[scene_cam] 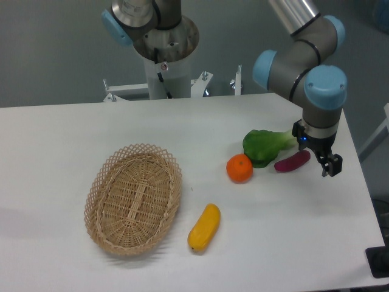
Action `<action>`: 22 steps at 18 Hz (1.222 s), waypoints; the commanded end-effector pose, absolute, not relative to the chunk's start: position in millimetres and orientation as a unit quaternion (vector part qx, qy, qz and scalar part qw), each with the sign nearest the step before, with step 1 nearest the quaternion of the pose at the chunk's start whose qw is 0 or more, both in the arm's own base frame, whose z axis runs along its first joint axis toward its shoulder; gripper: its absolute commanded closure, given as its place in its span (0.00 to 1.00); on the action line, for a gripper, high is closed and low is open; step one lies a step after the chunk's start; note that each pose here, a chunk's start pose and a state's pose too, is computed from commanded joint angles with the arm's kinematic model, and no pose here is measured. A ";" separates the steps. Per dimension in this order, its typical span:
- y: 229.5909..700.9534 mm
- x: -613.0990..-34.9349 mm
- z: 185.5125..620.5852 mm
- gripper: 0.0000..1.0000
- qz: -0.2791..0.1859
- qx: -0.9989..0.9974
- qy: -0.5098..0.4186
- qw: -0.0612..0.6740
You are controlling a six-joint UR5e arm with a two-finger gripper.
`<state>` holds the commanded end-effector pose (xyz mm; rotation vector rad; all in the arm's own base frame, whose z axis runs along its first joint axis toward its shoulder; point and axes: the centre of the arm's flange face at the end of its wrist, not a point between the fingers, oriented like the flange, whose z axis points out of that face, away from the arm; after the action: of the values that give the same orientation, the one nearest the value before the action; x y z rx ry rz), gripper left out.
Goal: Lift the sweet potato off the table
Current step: 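Lower the gripper over the sweet potato, fingers straddling it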
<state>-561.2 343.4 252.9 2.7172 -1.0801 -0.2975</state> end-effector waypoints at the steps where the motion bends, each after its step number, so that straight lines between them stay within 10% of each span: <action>1: 342.8 -559.6 249.1 0.00 -0.100 0.919 -0.369 0.101; 22: 316.9 -528.6 190.1 0.00 -0.093 0.944 -0.302 0.094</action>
<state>-528.6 316.9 190.1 2.8002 -0.8953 -0.2748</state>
